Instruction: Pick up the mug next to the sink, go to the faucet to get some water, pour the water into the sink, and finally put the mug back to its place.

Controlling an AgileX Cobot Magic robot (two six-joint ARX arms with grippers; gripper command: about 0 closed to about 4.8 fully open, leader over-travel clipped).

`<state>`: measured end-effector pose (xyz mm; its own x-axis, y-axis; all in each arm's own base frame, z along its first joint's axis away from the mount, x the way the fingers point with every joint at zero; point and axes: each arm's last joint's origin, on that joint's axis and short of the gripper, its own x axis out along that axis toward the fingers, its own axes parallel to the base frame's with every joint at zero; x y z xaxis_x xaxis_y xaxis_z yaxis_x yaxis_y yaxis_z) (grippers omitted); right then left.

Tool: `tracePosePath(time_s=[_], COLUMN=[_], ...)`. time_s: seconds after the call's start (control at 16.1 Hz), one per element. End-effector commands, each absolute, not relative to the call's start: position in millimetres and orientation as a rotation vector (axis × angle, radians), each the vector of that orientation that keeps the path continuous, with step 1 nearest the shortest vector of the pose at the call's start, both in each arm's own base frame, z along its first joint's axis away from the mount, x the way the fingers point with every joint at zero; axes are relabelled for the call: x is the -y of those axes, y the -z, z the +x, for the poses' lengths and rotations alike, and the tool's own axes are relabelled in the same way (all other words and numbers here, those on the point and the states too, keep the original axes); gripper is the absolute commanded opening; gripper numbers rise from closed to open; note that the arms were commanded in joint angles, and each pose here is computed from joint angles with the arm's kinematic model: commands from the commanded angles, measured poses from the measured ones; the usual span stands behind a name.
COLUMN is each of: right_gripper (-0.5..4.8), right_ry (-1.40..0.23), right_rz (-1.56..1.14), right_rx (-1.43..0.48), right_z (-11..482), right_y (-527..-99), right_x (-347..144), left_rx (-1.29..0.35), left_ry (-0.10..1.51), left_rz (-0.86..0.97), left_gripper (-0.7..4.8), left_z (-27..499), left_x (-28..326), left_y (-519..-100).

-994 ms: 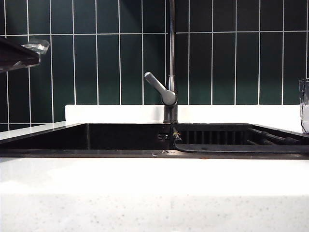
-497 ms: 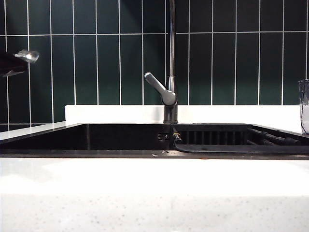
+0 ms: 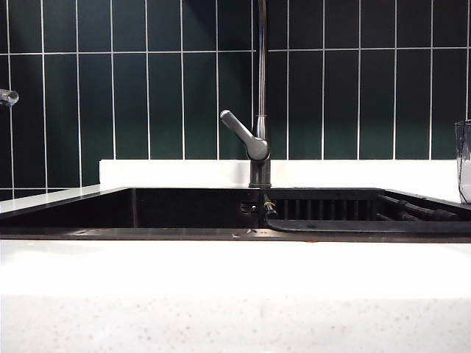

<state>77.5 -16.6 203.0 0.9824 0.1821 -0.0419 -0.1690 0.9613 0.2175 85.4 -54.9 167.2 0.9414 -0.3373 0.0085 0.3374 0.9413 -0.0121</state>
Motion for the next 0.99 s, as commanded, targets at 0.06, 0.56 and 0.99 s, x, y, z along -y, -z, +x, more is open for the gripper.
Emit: tracePosePath(time_s=[0.06, 0.56, 0.99], right_gripper=[-0.01, -0.01, -0.01], right_ry=[-0.187, -0.187, -0.382], right_rz=[0.213, 0.213, 0.222], right_rx=[-0.062, -0.061, -0.127], right_z=[77, 77, 83], right_y=[-204, -204, -189], right_x=[16, 16, -1], left_rx=[0.016, 0.016, 0.042], left_ry=[0.347, 0.347, 0.160], left_rz=[-0.024, -0.024, -0.032], left_gripper=[-0.05, -0.05, -0.05], left_z=[85, 85, 92], left_x=[55, 55, 36], left_y=[-169, -169, -171])
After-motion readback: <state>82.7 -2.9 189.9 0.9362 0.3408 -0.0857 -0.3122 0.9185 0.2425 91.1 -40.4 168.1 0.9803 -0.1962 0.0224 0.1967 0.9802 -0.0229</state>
